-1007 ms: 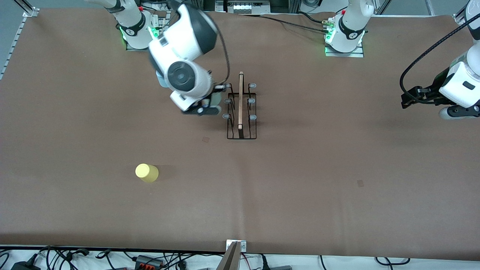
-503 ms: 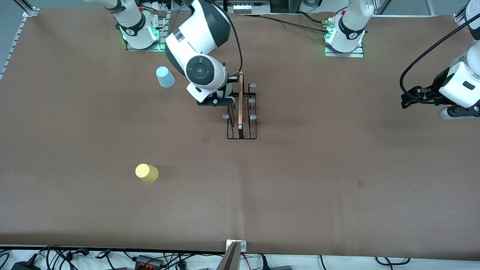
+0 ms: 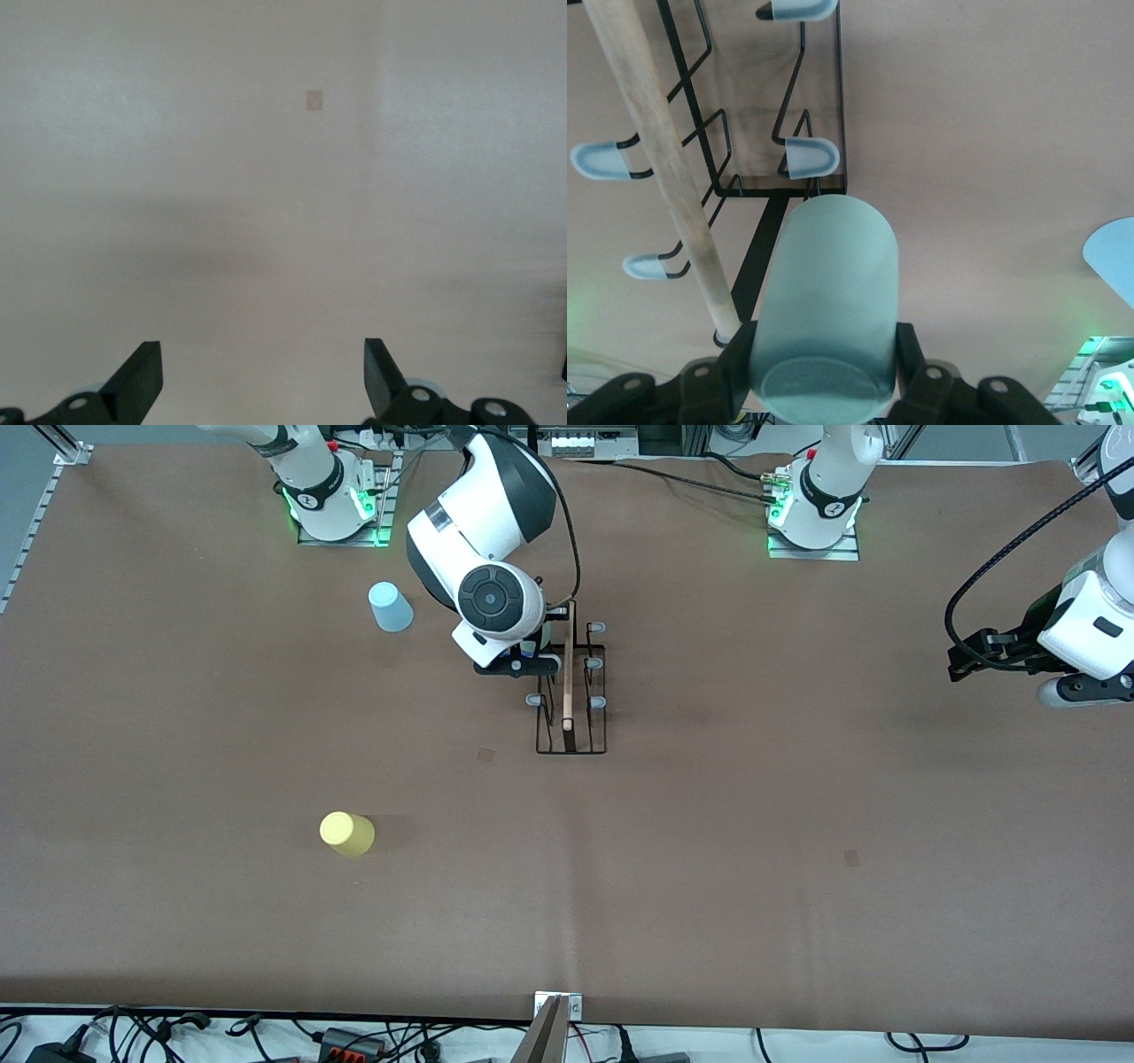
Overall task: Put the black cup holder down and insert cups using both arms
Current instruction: 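Carry the teal cup with the right gripper onto a rack peg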
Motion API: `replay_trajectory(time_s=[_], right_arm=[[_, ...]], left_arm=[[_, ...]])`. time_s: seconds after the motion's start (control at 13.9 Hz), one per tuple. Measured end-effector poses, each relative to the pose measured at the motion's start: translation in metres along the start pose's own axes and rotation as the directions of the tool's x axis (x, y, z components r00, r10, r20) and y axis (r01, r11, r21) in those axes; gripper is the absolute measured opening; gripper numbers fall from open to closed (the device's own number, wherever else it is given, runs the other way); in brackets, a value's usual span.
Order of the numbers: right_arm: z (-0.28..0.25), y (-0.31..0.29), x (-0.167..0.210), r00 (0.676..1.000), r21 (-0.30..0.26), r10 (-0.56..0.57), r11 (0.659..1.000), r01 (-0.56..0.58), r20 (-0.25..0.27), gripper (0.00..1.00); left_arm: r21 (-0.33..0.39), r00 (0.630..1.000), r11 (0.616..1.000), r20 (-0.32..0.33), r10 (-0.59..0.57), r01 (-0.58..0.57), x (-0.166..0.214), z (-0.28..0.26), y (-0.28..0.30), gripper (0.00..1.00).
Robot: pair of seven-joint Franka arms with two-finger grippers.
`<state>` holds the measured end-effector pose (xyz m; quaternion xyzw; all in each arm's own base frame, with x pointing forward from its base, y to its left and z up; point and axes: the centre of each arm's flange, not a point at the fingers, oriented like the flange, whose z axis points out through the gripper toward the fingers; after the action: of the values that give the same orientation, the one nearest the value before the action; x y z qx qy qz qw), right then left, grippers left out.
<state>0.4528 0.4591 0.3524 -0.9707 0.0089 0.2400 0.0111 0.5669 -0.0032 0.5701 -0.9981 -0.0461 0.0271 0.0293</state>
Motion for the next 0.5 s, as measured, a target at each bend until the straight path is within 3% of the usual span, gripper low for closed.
replay_trajectory(time_s=[0.5], right_arm=[[0.029,-0.003,0.02,1.0,-0.009,0.024,1.0,-0.024,0.008,0.67]], left_arm=[[0.0,1.0,1.0,0.0,-0.001,0.001,0.0,0.0,-0.001,1.0]])
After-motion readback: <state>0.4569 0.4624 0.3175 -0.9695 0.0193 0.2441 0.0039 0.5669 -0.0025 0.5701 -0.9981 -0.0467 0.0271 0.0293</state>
